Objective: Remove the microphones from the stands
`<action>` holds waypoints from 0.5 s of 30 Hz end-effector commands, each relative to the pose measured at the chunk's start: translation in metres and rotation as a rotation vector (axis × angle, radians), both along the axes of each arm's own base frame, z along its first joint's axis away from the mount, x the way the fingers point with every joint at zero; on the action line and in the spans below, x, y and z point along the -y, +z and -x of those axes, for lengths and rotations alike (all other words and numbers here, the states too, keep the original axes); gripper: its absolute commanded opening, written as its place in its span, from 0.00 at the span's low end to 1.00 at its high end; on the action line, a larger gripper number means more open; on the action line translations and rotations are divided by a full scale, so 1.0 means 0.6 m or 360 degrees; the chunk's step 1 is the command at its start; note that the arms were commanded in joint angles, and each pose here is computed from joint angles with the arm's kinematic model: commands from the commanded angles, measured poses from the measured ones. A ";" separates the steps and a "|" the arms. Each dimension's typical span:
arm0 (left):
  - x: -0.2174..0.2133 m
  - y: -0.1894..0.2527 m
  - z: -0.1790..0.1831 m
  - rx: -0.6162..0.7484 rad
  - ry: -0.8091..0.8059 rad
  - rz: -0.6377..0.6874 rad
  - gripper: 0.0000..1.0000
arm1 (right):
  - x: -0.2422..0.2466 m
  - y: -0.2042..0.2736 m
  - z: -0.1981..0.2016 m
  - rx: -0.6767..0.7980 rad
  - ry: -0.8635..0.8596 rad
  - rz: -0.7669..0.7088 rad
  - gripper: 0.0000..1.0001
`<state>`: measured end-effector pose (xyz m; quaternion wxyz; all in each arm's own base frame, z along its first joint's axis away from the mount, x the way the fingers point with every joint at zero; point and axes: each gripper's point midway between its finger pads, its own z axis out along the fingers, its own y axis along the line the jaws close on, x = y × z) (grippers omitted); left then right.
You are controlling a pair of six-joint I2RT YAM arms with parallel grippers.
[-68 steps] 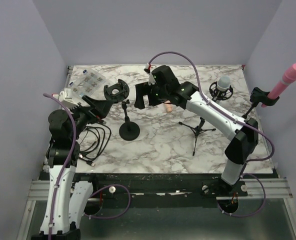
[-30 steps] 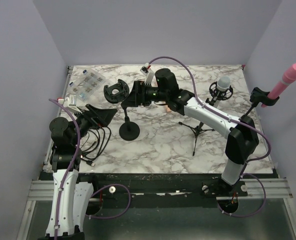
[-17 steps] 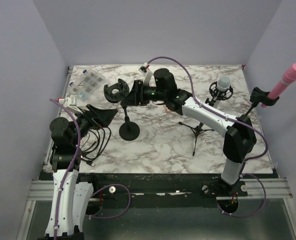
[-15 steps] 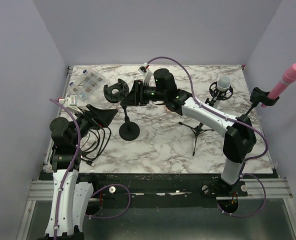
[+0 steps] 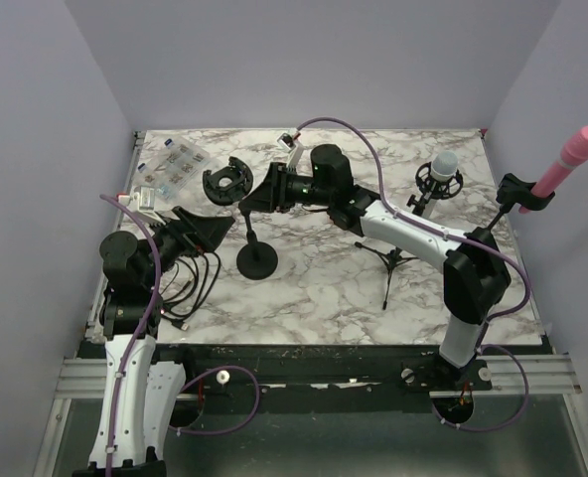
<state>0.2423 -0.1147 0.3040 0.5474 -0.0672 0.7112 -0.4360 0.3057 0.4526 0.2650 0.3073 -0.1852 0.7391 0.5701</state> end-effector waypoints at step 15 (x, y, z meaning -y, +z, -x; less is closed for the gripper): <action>0.003 0.017 0.005 0.0052 -0.0019 -0.0025 0.95 | 0.026 -0.261 0.044 -0.0418 0.0021 0.0457 0.34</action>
